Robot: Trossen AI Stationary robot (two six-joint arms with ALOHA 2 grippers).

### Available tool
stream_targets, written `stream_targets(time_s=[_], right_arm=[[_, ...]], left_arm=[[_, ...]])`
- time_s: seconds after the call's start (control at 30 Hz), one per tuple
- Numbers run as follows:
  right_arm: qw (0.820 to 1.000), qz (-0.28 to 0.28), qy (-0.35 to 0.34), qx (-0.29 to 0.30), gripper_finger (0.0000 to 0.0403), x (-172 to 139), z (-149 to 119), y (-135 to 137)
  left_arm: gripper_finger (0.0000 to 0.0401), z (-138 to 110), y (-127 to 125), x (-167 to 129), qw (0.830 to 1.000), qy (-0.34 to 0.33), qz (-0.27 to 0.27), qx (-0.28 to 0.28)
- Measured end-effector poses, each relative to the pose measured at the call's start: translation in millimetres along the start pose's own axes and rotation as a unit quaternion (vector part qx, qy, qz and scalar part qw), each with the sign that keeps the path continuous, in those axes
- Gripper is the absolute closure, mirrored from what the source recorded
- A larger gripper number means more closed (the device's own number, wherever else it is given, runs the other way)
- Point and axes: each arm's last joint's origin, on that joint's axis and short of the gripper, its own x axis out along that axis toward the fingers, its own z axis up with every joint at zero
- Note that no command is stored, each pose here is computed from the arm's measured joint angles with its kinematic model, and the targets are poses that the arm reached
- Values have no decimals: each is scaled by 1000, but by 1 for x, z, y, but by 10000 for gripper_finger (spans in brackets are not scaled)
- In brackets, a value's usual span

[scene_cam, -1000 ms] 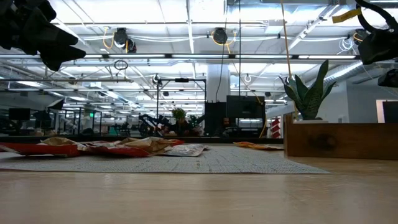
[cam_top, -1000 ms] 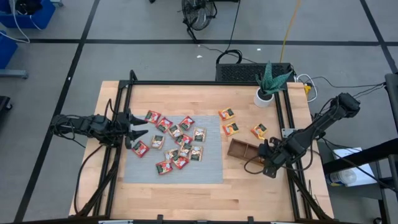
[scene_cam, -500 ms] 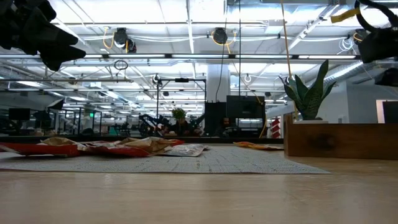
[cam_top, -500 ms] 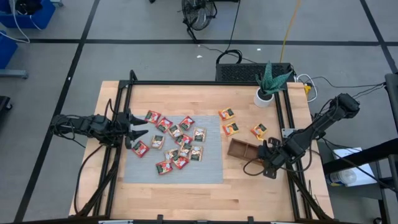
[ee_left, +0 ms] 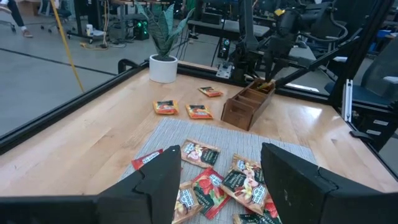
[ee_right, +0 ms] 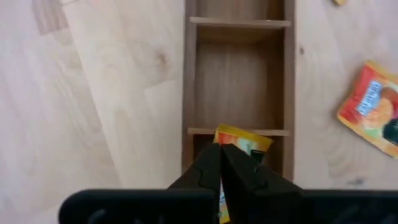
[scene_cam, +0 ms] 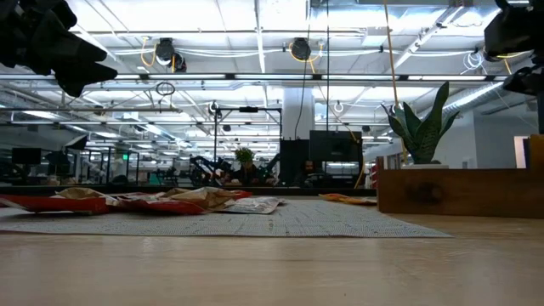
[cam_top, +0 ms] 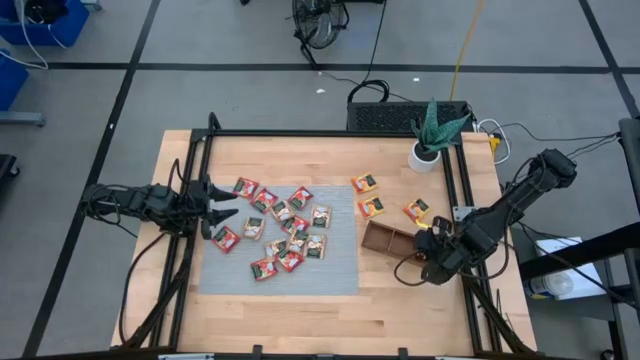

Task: Pick & Place Tea
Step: Adjust the yellow tea bag in the right section of the wooden organizer

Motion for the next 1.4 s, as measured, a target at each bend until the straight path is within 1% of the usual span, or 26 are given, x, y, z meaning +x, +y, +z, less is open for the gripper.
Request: stream_targets(time_s=[0.37, 0.53, 0.7, 0.9, 1.0, 1.4], right_arm=[[994, -100, -36, -10, 403, -4, -14, -11], [991, -130, -33, -22, 403, 9, -23, -19], [986, -163, -20, -13, 403, 27, -36, -30], [987, -161, -24, -6, 403, 34, -39, -32], [987, -158, -36, -7, 403, 33, -37, -30], [989, -139, -48, -18, 403, 22, -28, -22]], left_arm=[[178, 0, 0, 0, 1000, 0, 0, 0], [178, 0, 0, 0, 1000, 0, 0, 0], [178, 0, 0, 0, 1000, 0, 0, 0], [178, 0, 0, 0, 1000, 0, 0, 0], [178, 0, 0, 0, 1000, 0, 0, 0], [178, 0, 0, 0, 1000, 0, 0, 0]])
